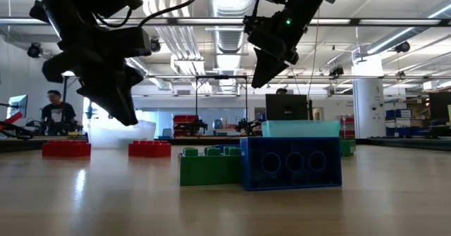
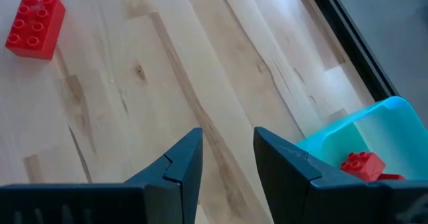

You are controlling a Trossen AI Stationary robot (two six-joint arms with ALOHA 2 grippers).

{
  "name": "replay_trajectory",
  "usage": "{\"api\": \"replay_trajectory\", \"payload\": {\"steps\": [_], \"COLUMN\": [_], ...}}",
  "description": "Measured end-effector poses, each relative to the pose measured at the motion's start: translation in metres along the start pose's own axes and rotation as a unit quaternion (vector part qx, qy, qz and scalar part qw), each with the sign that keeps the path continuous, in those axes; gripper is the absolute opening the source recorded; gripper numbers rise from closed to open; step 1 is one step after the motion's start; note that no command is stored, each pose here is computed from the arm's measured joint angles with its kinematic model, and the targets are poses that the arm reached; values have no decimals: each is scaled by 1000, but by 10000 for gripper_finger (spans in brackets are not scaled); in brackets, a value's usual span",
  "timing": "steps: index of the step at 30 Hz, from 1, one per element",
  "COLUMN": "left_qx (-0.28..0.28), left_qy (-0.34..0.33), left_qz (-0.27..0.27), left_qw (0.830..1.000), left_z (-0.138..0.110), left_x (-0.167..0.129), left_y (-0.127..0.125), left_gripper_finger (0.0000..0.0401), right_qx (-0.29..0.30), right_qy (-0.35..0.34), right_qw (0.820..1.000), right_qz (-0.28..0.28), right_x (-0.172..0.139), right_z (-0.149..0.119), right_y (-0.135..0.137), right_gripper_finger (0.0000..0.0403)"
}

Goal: Sort & place blocks by color
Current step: Put the red game piece into the green bin

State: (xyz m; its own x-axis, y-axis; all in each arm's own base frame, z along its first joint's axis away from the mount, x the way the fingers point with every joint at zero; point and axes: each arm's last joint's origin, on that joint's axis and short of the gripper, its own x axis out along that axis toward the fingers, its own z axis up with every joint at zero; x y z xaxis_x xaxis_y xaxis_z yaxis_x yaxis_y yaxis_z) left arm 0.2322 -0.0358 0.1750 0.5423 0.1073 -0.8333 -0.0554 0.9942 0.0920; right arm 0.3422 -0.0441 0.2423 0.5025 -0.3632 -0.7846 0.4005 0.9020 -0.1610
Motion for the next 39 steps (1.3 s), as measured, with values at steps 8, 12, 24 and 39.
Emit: {"api": "replay_trajectory", "payload": {"steps": [8,12,24,39], "left_qx": [94,110,109,112], "left_qy": [-70,-62,-15,-17], "left_qz": [8,14,-6,-11], "left_qw": [993,992,994,994], "left_z": [9,9,2,3], "left_x": [11,23,57,61], "left_y": [-1,3,17,18], "left_gripper_finger": [183,212,217,128], "right_qx": [-3,-4,-8,-15], "right_qy": [0,1,11,12], "right_qw": [1000,1000,1000,1000], "right_qz": [0,0,-1,-1], "right_x": [0,0,0,2], "right_z": [0,0,-2,-4], "right_y": [0,0,0,0], "right_gripper_finger": [123,124,121,117]}}
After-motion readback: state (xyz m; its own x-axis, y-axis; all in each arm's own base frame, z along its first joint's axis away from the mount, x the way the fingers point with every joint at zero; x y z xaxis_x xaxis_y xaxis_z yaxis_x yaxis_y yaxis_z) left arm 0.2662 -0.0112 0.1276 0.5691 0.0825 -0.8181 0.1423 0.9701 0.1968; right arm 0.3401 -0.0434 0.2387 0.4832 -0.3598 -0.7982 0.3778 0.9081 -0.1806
